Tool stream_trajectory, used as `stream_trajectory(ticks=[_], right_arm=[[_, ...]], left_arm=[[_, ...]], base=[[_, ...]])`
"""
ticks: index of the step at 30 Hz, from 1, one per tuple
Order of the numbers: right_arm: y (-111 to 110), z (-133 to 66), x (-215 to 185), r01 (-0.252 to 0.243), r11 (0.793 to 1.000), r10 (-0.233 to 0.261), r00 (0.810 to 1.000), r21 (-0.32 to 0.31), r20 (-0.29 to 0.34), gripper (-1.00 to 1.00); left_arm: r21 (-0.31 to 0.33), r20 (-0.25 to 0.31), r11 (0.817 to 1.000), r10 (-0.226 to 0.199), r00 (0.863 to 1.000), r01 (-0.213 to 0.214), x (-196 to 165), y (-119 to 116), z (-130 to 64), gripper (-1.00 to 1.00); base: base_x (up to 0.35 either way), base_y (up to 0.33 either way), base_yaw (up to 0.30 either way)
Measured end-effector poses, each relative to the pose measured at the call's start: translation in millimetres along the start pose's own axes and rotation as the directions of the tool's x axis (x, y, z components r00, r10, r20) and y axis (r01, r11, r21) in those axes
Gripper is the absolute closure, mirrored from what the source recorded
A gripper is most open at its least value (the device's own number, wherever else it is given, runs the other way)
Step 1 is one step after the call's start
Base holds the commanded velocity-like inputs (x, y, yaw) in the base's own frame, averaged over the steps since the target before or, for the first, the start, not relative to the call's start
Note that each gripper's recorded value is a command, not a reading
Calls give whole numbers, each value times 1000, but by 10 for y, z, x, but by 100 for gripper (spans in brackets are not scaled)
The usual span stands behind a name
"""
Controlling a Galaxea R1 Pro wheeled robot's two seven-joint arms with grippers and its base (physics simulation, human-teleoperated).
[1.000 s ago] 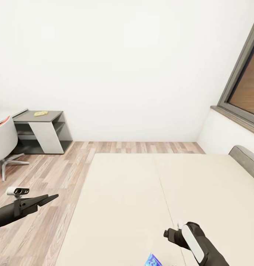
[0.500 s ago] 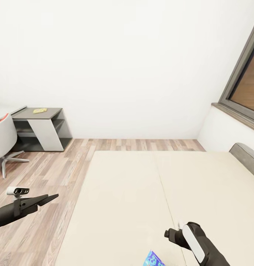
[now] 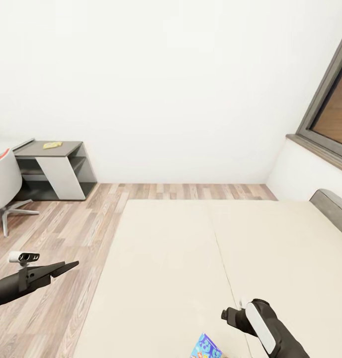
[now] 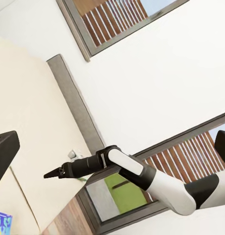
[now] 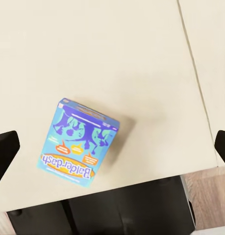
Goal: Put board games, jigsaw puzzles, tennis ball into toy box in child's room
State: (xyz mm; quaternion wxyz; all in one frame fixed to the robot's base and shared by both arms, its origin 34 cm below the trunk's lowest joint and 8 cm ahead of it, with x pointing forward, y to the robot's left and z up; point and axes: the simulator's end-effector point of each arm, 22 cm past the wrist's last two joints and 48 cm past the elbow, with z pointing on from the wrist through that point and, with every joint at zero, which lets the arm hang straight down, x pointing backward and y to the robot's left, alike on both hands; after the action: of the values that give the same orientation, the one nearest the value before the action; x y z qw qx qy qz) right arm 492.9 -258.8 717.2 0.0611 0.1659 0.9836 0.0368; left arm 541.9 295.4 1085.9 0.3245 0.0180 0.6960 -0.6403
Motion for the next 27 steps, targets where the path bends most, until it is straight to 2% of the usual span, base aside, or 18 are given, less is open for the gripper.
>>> stream_trajectory(ticks=[27], right_arm=[[-62,147,136,-2,1000,3,999,15,-41,-100]], left_arm=[[-17,-7,999,-40,999,40,63,183,7,-100]], base=[[0,0,0]])
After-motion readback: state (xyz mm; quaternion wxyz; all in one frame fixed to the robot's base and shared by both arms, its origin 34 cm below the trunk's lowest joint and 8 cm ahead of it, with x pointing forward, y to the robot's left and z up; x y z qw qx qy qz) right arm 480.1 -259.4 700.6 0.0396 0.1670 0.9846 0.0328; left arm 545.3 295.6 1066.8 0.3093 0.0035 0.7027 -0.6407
